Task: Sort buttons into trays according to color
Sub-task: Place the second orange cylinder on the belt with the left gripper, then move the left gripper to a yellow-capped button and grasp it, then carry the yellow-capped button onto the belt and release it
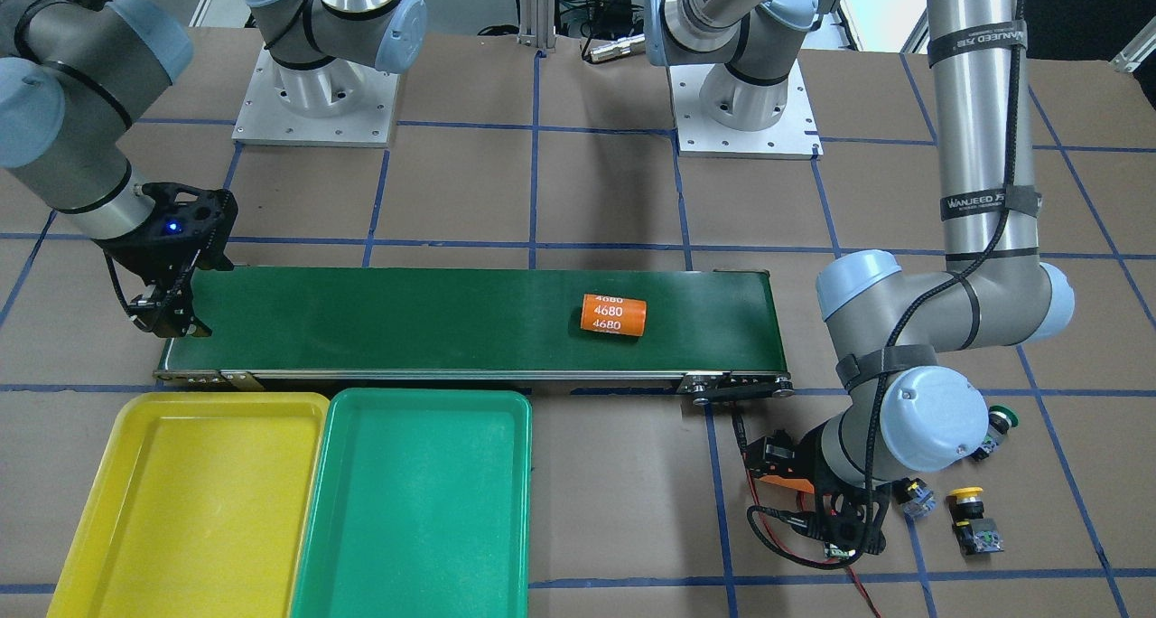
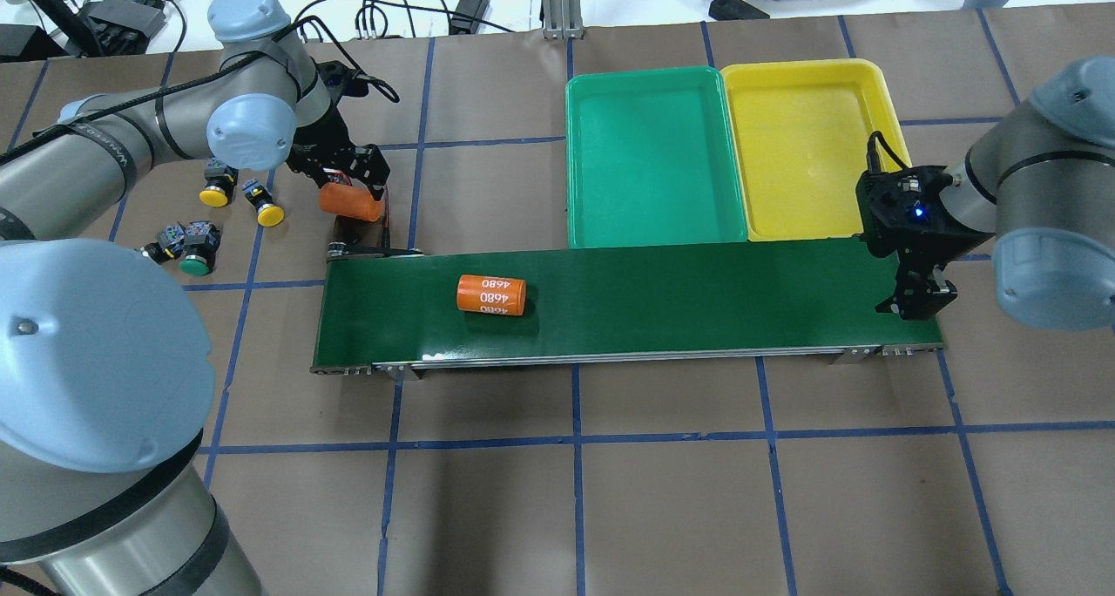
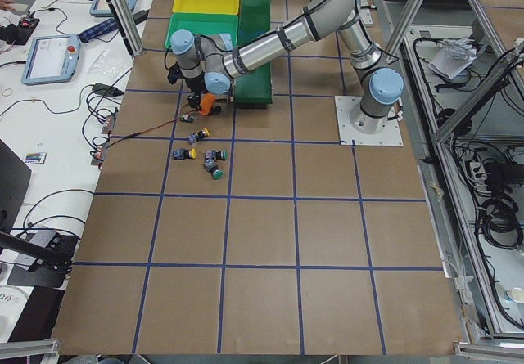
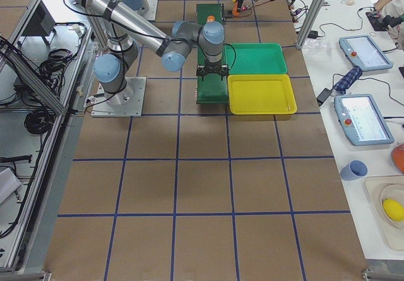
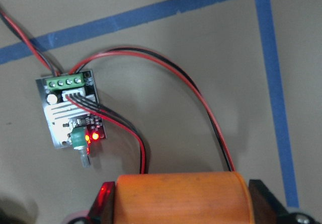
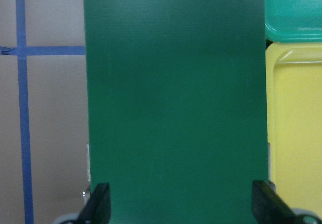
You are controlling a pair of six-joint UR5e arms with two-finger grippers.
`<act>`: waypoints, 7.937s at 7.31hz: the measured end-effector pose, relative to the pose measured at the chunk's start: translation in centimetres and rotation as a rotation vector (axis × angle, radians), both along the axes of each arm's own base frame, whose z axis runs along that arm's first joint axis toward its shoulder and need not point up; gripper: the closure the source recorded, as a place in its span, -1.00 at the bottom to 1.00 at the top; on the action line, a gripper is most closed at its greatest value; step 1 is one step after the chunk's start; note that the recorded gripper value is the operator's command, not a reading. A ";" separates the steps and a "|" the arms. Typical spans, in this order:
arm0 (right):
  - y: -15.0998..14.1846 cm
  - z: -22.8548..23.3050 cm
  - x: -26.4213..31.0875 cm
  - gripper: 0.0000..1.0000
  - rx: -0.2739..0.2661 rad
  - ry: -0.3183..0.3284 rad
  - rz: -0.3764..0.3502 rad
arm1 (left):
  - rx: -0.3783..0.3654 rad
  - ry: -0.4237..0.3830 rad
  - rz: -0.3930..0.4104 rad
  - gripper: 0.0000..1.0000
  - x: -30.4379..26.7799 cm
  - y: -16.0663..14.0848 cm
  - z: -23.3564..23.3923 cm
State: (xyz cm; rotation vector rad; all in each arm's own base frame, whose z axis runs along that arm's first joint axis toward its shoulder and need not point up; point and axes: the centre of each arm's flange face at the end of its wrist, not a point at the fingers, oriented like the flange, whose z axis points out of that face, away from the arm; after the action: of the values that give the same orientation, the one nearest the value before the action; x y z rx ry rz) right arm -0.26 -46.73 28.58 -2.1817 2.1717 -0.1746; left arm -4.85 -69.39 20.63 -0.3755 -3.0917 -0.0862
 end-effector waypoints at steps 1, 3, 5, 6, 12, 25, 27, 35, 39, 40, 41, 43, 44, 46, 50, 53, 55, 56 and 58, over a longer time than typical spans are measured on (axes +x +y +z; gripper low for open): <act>0.2 0.0 1.1 -1.00 -0.009 0.003 0.027 | -0.007 0.002 0.004 1.00 0.2 0.1 0.9; -0.1 -0.4 2.4 -1.00 -0.029 0.016 0.065 | 0.009 0.007 0.040 1.00 0.0 1.1 4.9; -0.2 -0.6 4.5 -1.00 -0.034 0.030 0.109 | 0.077 0.058 0.123 1.00 -1.4 5.3 9.3; -0.3 -0.6 5.8 -1.00 -0.041 0.050 0.119 | 0.108 0.071 0.158 1.00 -1.9 7.9 9.7; -0.6 -1.8 7.9 -1.00 -0.042 0.096 0.113 | 0.229 0.080 0.179 -0.99 -2.9 14.2 5.5; 0.2 -3.4 8.0 -1.00 -0.008 0.092 0.105 | -0.013 0.008 0.325 -1.00 9.5 7.1 16.2; 0.2 -3.4 7.9 -1.00 -0.009 0.092 0.104 | -0.003 0.013 0.368 -1.00 12.6 5.4 12.2; 0.2 -3.5 8.0 -1.00 -0.006 0.091 0.104 | -0.085 0.004 0.536 -1.00 16.3 0.7 1.3; 0.2 -3.5 8.0 -1.00 -0.006 0.091 0.105 | -0.052 0.006 0.606 0.40 16.6 0.0 -1.9; 0.2 -3.5 8.0 -1.00 -0.006 0.091 0.105 | -0.048 0.008 0.609 0.99 16.5 -0.1 -2.2; 0.2 -3.5 8.0 -1.00 -0.006 0.091 0.104 | -0.047 0.011 0.610 1.00 16.5 -0.2 -2.3; 0.2 -3.5 7.9 -1.00 -0.006 0.091 0.104 | -0.053 0.014 0.594 1.00 16.1 -0.3 -2.0; 0.2 -3.5 7.9 -1.00 -0.006 0.091 0.104 | -0.065 0.019 0.572 1.00 15.4 -0.2 -0.5; 0.2 -3.5 7.9 -1.00 -0.005 0.091 0.104 | -0.070 0.072 0.520 1.00 12.8 1.3 5.2; 0.3 -3.7 8.0 -1.00 -0.001 0.091 0.104 | -0.008 0.104 0.296 1.00 2.6 10.4 12.8; 0.4 -3.7 8.0 -1.00 -0.001 0.090 0.105 | 0.073 0.122 0.161 1.00 0.5 15.3 8.7; 0.4 -3.7 8.0 -1.00 0.000 0.090 0.105 | 0.081 0.127 0.146 1.00 0.4 16.0 6.8; 0.4 -3.7 8.0 -1.00 0.000 0.090 0.105 | 0.078 0.128 0.147 1.00 0.4 15.9 6.6; 0.4 -3.8 8.0 -1.00 0.001 0.090 0.104 | 0.065 0.128 0.156 1.00 0.4 15.7 6.1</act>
State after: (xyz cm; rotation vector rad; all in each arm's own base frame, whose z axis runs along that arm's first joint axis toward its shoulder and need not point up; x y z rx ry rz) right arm 7.72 -46.30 24.81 -2.3389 2.0939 -0.0713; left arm -4.45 -53.72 26.72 -0.1317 -2.9700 -0.1530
